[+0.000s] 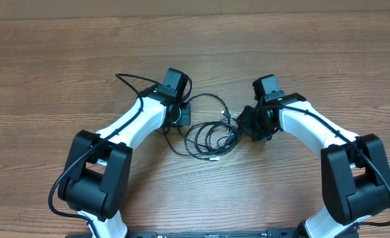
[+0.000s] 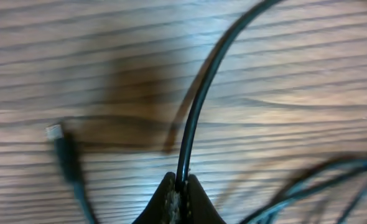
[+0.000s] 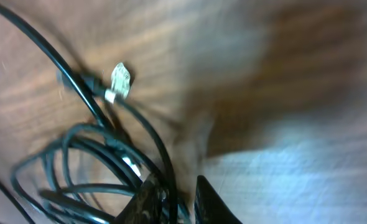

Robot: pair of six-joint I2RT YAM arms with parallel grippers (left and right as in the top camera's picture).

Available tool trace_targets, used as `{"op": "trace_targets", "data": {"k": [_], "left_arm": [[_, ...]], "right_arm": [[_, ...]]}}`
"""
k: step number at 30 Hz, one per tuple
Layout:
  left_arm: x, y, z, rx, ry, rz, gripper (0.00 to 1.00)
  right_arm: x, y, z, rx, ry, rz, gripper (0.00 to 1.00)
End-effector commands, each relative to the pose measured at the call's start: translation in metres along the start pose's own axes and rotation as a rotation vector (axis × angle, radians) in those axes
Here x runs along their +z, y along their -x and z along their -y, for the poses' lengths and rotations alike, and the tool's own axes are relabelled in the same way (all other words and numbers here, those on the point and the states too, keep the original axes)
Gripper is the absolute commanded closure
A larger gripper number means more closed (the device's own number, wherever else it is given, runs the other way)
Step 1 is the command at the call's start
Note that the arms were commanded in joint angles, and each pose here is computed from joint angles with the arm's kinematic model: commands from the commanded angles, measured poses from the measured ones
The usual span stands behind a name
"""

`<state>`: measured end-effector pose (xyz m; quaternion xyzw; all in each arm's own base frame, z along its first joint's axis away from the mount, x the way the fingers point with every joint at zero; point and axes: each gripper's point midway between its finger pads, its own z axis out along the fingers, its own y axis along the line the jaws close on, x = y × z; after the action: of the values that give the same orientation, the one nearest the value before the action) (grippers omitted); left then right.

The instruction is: Untangle cables

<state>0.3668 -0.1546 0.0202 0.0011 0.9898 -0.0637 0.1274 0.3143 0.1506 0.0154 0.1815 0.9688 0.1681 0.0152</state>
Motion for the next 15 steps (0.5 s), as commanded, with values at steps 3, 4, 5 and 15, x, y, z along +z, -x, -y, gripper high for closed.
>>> {"op": "trace_targets", "data": {"k": [3, 4, 5, 15], "left_arm": [[0.0, 0.017, -0.035, -0.065, -0.034, -0.006, 0.96], [-0.002, 0.018, -0.038, -0.081, -0.072, -0.016, 0.96], [-0.003, 0.019, -0.041, -0.092, -0.112, -0.026, 0.96], [-0.016, 0.018, -0.097, -0.245, -0.242, -0.071, 0.93]], "right_arm": [[0.008, -0.037, -0.014, -0.012, -0.005, -0.099, 0.84], [0.009, -0.044, -0.019, -0.021, 0.002, -0.115, 0.84], [0.011, -0.051, -0.024, -0.018, 0.009, -0.13, 0.84], [0.023, -0.095, -0.063, -0.11, 0.034, -0.157, 0.73]]}}
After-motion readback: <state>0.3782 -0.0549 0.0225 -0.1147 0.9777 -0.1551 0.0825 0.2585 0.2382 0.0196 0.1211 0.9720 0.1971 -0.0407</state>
